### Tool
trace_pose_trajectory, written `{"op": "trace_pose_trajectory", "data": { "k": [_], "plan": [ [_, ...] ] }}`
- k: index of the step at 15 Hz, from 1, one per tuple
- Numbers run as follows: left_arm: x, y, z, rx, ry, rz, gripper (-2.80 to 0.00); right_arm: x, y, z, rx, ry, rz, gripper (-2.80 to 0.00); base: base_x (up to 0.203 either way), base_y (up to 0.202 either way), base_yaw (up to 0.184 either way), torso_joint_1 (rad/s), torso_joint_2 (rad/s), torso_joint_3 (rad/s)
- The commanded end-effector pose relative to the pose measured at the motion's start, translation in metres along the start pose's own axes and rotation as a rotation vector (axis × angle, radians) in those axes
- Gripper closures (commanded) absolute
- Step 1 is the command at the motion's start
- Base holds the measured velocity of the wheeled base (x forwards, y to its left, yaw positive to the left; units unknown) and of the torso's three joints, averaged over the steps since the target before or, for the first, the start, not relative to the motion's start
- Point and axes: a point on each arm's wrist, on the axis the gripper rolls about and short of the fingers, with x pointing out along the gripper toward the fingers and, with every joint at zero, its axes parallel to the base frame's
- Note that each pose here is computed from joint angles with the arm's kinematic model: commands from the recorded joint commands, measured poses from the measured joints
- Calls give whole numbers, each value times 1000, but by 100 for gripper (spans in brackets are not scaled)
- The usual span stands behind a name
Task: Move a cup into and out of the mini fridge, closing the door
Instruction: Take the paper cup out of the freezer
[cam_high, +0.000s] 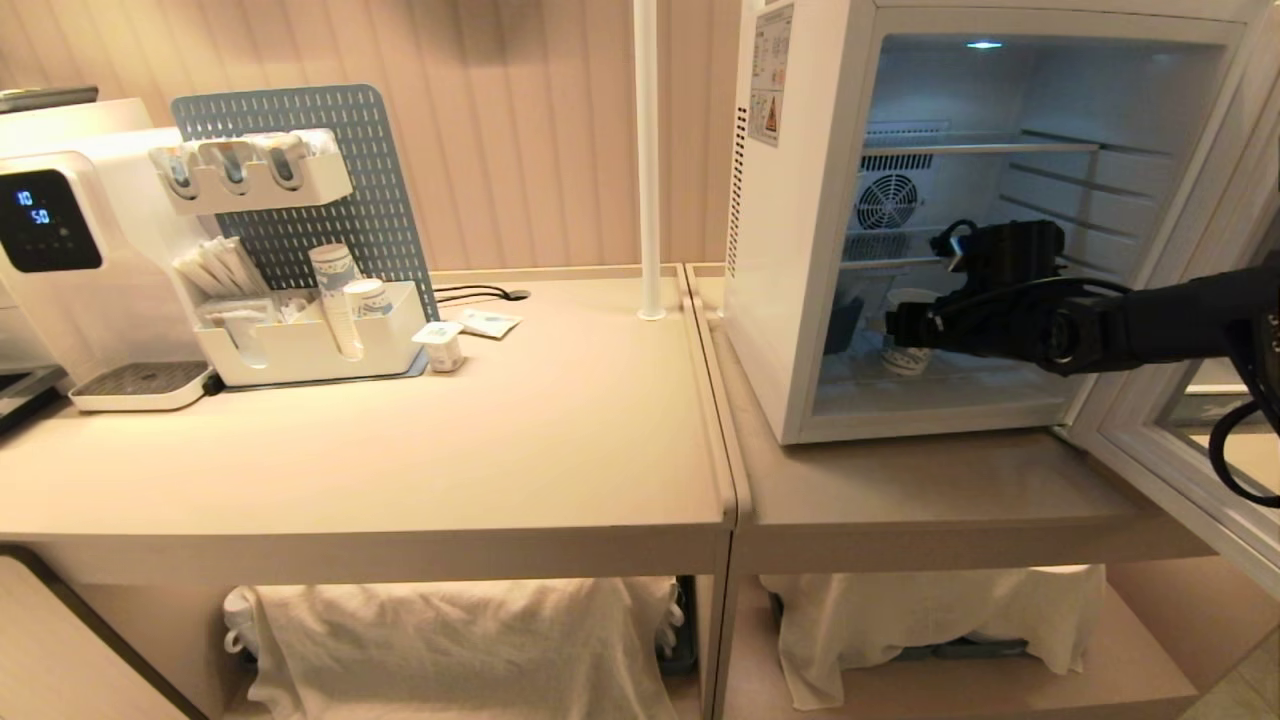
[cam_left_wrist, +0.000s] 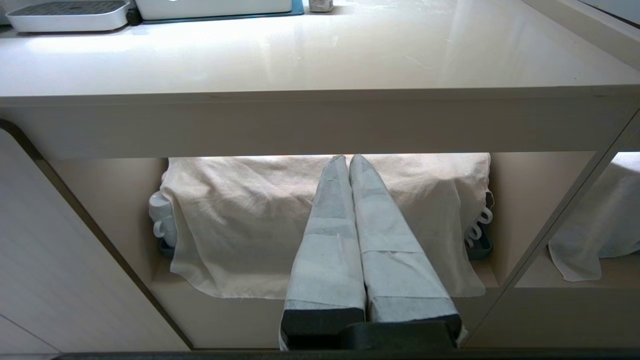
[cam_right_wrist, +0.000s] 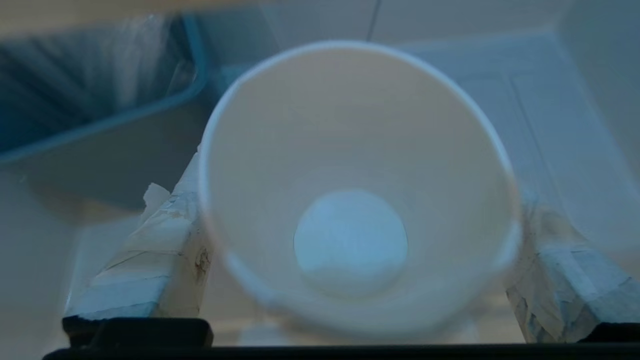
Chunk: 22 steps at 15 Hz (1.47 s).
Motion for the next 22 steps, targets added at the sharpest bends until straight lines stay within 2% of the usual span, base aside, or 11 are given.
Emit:
{"op": "trace_pose_trajectory", "data": {
  "k": [1,3,4,5,7,11,14,19,22],
  "plan": [
    [0,0,0,0,3,0,0,9,0,-5,0,3,-1,-280,0,0,0,0,0,0],
    [0,0,0,0,3,0,0,8,0,-5,4,-6,0,-280,0,0,0,0,0,0],
    [0,0,0,0,2,0,0,7,0,-2,16,-22,2,0,0,0,0,0,0,0],
    [0,0,0,0,2,0,0,6,0,-1,34,-31,3,0,0,0,0,0,0,0],
    [0,0,0,0,3,0,0,3,0,-2,23,-10,5,0,0,0,0,0,0,0],
    [0,0,0,0,3,0,0,-13,1,-6,19,65,0,0,0,0,0,0,0,0],
    [0,0,0,0,2,0,0,-30,6,-2,15,71,8,0,0,0,0,0,0,0],
    [0,0,0,0,3,0,0,-88,6,16,-26,66,7,0,0,0,0,0,0,0],
    [0,0,0,0,3,0,0,-136,5,28,-77,139,-56,0,0,0,0,0,0,0]
  ]
}}
